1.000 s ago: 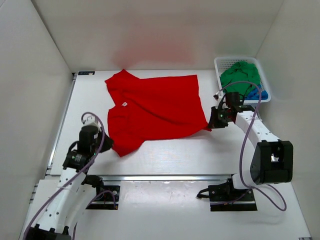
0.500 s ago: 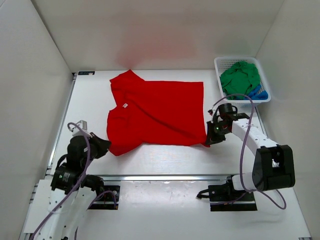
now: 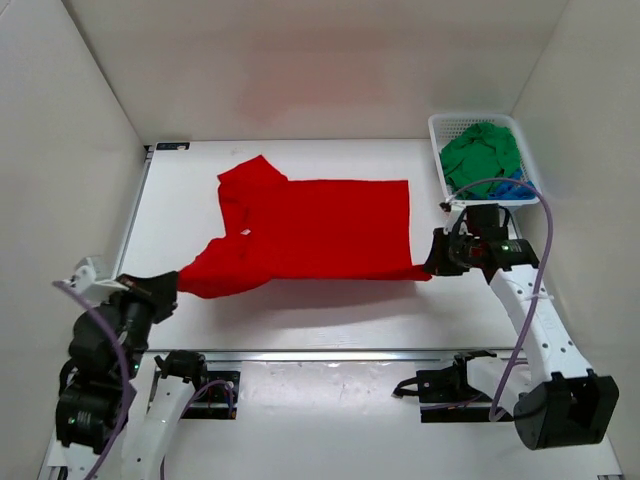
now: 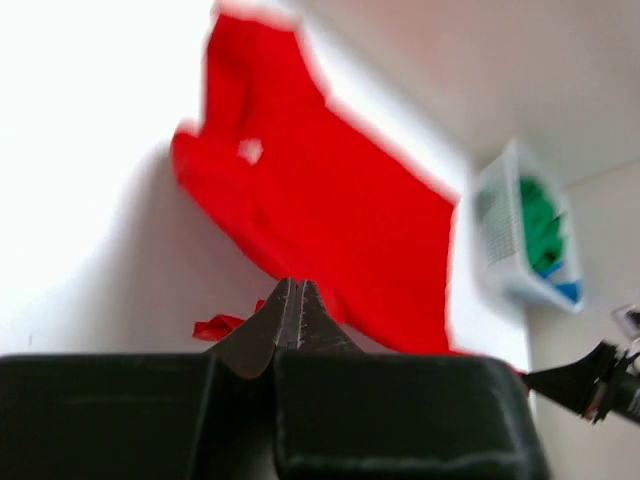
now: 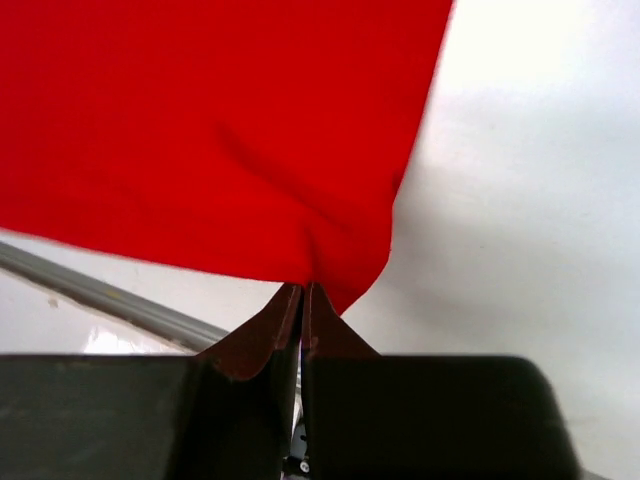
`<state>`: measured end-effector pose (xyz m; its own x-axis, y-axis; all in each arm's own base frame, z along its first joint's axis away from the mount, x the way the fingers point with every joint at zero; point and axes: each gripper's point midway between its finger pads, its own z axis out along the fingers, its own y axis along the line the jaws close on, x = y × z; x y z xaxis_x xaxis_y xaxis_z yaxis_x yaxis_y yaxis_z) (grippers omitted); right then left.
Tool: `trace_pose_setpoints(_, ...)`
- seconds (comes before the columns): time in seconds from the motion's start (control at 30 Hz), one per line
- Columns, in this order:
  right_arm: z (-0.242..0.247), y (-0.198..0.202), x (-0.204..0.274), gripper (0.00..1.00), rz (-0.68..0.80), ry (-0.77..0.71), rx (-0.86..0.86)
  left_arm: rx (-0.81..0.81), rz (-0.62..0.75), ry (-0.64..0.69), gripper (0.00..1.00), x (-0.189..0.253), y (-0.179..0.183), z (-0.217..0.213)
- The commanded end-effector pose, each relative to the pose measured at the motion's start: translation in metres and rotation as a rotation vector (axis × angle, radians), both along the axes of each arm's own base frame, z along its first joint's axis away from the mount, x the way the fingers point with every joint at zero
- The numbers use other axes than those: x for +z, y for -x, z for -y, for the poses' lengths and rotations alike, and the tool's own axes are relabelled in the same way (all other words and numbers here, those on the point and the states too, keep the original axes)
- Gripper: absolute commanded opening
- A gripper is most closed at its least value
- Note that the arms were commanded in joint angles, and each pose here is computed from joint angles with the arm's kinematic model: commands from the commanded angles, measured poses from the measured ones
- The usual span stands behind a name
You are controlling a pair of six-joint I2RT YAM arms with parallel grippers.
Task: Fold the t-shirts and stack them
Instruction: Flatten out the tshirt
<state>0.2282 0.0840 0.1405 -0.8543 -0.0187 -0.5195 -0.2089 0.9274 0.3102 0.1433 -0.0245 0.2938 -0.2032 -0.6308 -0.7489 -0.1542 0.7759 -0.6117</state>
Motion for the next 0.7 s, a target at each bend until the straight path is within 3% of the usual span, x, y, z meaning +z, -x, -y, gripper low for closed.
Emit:
trace_pose_setpoints(0.0, 0.006, -0.008, 0.032, 0.0, 0.097, -0.026, -0.026, 0.074, 0.106, -0.045, 0.0, 0.043, 0.007, -0.018)
trace_pose_setpoints(0.1, 0.004, -0.005, 0.044, 0.0, 0.121, -0.021, -0.022, 0.072, 0.121, -0.041, 0.0, 0.051, 0.009, -0.018)
trace_pose_setpoints(0.27, -0.011, -0.003, 0.044, 0.0, 0.108, -0.055, 0.021, 0.024, 0.045, -0.016, 0.0, 0.017, -0.012, -0.004)
trace_pose_setpoints(0.4, -0.028, -0.03, 0.029, 0.0, 0.094, -0.048, 0.068, 0.017, -0.05, 0.004, 0.0, -0.034, -0.065, 0.013)
trace_pose_setpoints(0.47, -0.032, -0.069, 0.021, 0.0, 0.08, -0.041, 0.067, 0.023, -0.131, -0.055, 0.0, -0.064, -0.1, 0.018)
trace_pose_setpoints(0.5, -0.033, -0.087, 0.008, 0.0, 0.052, -0.033, 0.071, 0.056, -0.112, -0.087, 0.0, -0.063, -0.114, 0.017)
trace_pose_setpoints(0.57, -0.029, -0.147, 0.036, 0.0, 0.143, 0.027, 0.049, 0.082, -0.128, -0.212, 0.0, -0.048, -0.162, 0.01)
trace_pose_setpoints(0.6, -0.028, -0.168, 0.035, 0.0, 0.14, 0.041, 0.049, 0.124, -0.105, -0.214, 0.0, -0.035, -0.182, -0.007)
trace_pose_setpoints(0.67, -0.029, -0.228, 0.118, 0.0, 0.318, 0.073, 0.038, 0.094, -0.012, -0.215, 0.0, 0.035, -0.246, -0.013)
